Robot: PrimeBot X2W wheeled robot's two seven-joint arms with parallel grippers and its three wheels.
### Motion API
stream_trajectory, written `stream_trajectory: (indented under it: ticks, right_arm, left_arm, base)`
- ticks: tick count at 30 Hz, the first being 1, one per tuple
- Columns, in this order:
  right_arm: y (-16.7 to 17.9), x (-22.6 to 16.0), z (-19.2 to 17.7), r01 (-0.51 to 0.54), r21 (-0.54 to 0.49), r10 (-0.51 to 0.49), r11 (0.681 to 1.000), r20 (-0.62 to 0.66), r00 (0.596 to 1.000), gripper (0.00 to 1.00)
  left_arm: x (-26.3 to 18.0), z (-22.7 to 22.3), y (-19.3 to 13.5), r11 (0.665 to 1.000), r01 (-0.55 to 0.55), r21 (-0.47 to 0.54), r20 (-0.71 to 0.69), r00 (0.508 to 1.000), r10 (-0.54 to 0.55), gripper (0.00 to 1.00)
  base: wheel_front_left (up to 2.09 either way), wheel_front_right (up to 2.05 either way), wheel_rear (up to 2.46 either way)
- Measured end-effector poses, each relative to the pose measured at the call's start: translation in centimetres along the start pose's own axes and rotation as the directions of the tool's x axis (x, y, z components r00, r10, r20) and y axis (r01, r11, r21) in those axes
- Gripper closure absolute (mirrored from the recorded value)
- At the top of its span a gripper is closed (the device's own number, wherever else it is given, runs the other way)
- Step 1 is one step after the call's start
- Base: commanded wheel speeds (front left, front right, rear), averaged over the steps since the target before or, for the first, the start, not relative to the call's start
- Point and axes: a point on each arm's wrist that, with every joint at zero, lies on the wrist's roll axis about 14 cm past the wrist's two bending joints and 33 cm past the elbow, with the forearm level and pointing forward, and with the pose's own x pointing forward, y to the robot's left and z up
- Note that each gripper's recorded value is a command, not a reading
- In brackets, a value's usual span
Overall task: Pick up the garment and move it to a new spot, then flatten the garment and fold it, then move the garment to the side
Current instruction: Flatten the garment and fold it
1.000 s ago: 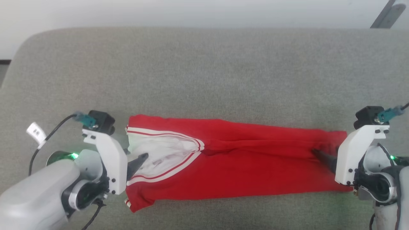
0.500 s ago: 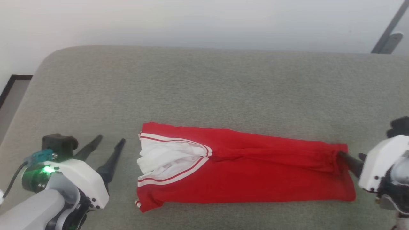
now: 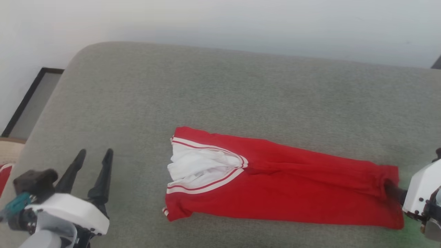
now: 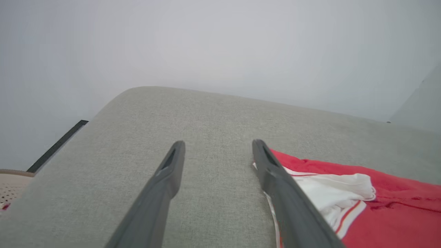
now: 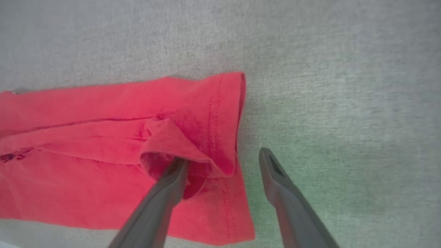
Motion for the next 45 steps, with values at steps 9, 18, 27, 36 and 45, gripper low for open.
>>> stream_trajectory:
  ticks: [9,18,27,36,45]
  right_arm:
    - [1.5,3.0,-2.3,-0.042,-0.007,0.040,0.999,-0.168,0.985,0.00]
    - [3.0,4.1,-2.6,-0.082,-0.024,0.074,0.996,-0.221,0.972,1.00]
    - [1.5,3.2,-0.9,-0.077,0.023,0.079,0.997,-0.149,0.986,1.00]
    - [-7.1,0.1,2.5,0.094,0.111,-0.091,0.989,-0.036,0.995,1.00]
    - [-11.6,-2.4,4.2,0.209,0.159,-0.215,0.965,0.022,0.976,1.00]
  left_arm:
    - [-2.4,0.0,2.6,0.995,-0.094,-0.044,0.080,0.992,0.098,0.00]
    - [-3.5,-0.4,3.6,0.991,-0.122,-0.063,0.113,0.985,0.129,0.00]
    - [-3.0,-1.0,3.6,0.990,-0.120,-0.081,0.120,0.984,0.129,0.00]
    - [-1.1,-1.8,2.2,0.995,-0.073,-0.070,0.107,0.991,0.080,0.00]
    - [1.2,-2.7,0.2,0.997,-0.011,-0.073,0.089,0.996,0.017,0.00]
  base:
    - [0.00,0.00,0.00]
    - [0.00,0.00,0.00]
    - [0.00,0.00,0.00]
    - [0.00,0.00,0.00]
    - [0.00,0.00,0.00]
